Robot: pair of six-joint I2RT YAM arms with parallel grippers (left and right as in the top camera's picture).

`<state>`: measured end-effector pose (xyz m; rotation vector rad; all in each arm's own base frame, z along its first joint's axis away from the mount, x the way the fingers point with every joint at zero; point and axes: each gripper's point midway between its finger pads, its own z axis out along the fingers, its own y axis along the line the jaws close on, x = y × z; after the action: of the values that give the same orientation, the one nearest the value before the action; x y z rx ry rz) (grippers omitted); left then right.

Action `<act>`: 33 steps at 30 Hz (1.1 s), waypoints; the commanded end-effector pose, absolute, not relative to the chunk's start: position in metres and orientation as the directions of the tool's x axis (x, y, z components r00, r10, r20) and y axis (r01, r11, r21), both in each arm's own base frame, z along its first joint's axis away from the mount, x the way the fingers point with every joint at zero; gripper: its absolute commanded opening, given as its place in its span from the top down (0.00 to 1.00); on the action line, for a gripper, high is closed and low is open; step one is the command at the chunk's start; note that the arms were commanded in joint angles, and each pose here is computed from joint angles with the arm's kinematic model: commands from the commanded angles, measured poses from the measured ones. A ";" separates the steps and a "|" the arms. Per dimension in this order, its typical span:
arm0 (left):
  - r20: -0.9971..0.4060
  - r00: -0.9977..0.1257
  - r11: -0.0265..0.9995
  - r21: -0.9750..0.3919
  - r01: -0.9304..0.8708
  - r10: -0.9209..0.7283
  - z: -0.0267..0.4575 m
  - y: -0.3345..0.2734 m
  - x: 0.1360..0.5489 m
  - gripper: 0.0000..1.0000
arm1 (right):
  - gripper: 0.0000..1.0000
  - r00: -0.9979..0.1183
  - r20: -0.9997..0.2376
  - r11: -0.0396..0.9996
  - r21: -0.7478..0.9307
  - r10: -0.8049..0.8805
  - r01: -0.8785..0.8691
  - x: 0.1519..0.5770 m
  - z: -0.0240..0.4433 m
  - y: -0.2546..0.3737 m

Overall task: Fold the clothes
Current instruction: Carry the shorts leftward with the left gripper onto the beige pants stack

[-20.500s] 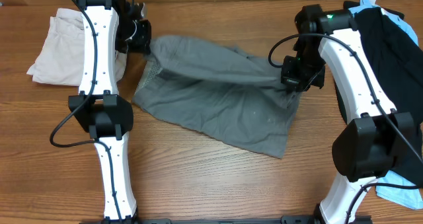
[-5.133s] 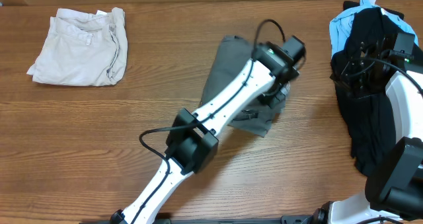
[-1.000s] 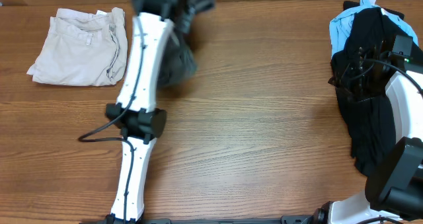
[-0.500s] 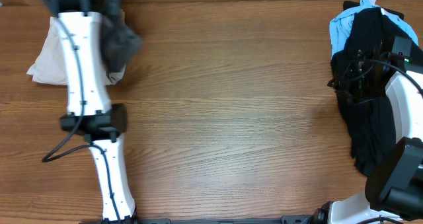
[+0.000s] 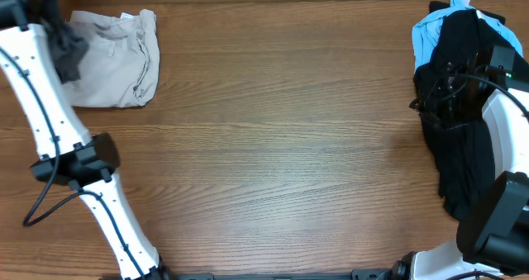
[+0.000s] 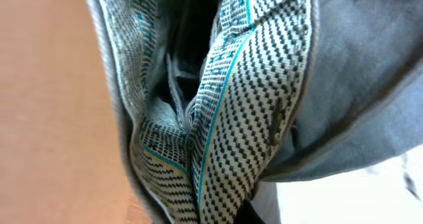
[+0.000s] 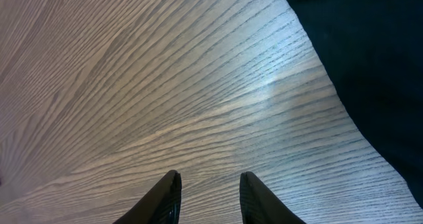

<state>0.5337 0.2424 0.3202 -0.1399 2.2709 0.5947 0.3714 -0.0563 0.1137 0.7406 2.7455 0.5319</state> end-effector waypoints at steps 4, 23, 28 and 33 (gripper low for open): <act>-0.800 -0.583 0.891 0.361 -0.275 0.144 0.368 0.283 0.518 0.96 | 0.67 -0.836 -0.161 0.808 0.402 0.525 0.431 0.373 0.120 -0.059; -0.696 -0.716 0.969 0.214 -0.122 0.064 0.252 0.228 0.567 0.96 | 0.68 -0.824 -0.141 0.792 0.405 0.548 0.457 0.371 0.119 -0.058; -0.687 -0.726 0.982 0.133 -0.133 -0.005 0.237 0.193 0.578 0.96 | 0.68 -0.825 -0.141 0.792 0.405 0.548 0.457 0.371 0.119 -0.058; -0.648 -0.761 0.989 0.089 -0.116 -0.031 0.207 0.167 0.586 0.88 | 0.68 -0.825 -0.137 0.792 0.404 0.547 0.458 0.371 0.119 -0.057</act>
<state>0.5818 0.1848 0.1987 -0.0524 2.4603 0.2304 0.3686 -0.0555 0.1129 0.7841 2.7504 0.5395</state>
